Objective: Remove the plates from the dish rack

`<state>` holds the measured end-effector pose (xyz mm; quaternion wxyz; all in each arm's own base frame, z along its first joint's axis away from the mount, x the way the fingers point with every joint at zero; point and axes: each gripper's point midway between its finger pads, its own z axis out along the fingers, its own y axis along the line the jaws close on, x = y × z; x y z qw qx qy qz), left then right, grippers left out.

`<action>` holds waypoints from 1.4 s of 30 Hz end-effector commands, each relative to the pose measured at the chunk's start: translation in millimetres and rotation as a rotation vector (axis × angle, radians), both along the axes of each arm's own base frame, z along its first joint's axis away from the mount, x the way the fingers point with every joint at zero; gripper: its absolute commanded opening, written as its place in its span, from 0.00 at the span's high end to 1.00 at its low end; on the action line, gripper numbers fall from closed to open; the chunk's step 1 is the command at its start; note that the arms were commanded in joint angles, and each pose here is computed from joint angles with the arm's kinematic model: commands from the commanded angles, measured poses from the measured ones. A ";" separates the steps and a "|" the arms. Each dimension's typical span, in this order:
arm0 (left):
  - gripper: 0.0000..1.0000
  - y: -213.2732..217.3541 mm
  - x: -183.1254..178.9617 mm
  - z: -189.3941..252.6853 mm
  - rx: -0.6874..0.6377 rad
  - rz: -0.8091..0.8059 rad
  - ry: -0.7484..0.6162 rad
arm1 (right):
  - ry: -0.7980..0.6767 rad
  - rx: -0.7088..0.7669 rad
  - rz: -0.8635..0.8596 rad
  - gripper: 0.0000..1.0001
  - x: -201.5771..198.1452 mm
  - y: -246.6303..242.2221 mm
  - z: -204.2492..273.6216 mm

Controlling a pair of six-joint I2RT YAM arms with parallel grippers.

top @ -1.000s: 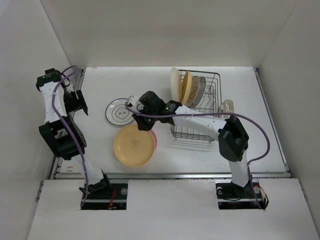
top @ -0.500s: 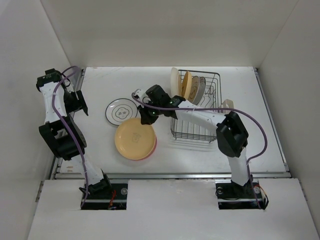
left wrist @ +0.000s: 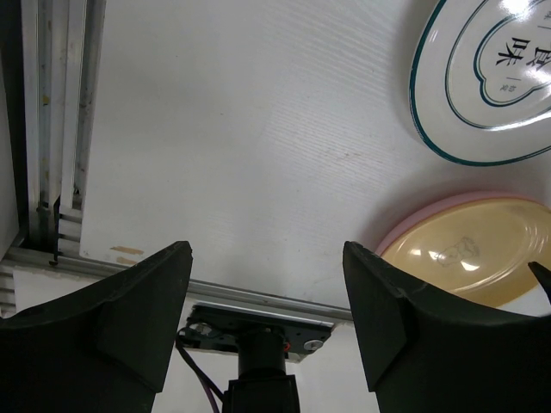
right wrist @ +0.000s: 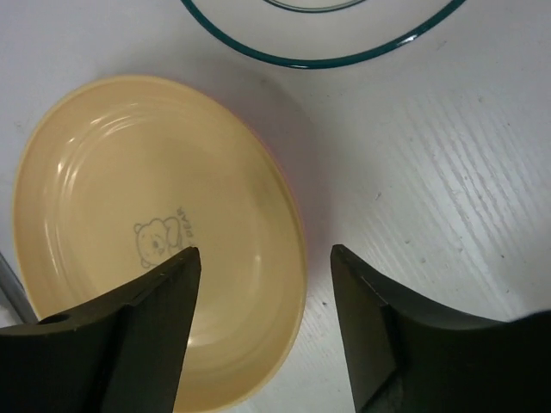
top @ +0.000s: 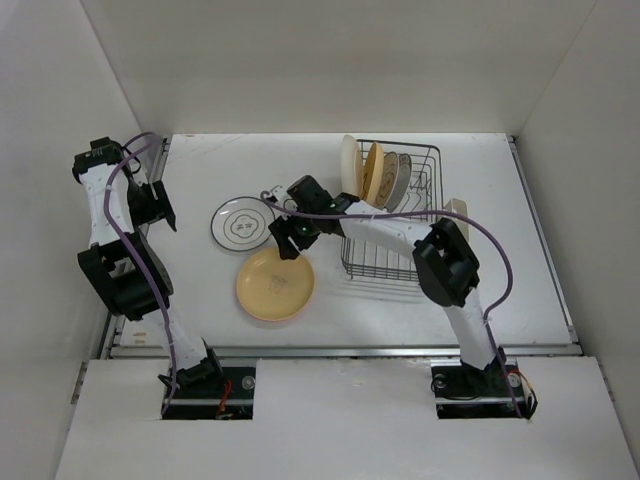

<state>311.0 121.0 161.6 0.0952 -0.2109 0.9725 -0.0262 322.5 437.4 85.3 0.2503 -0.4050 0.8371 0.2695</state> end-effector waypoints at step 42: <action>0.32 -4.2 -8.5 19.6 0.019 -0.005 -0.049 | -0.077 -0.053 -1.293 0.66 170.7 -327.1 94.5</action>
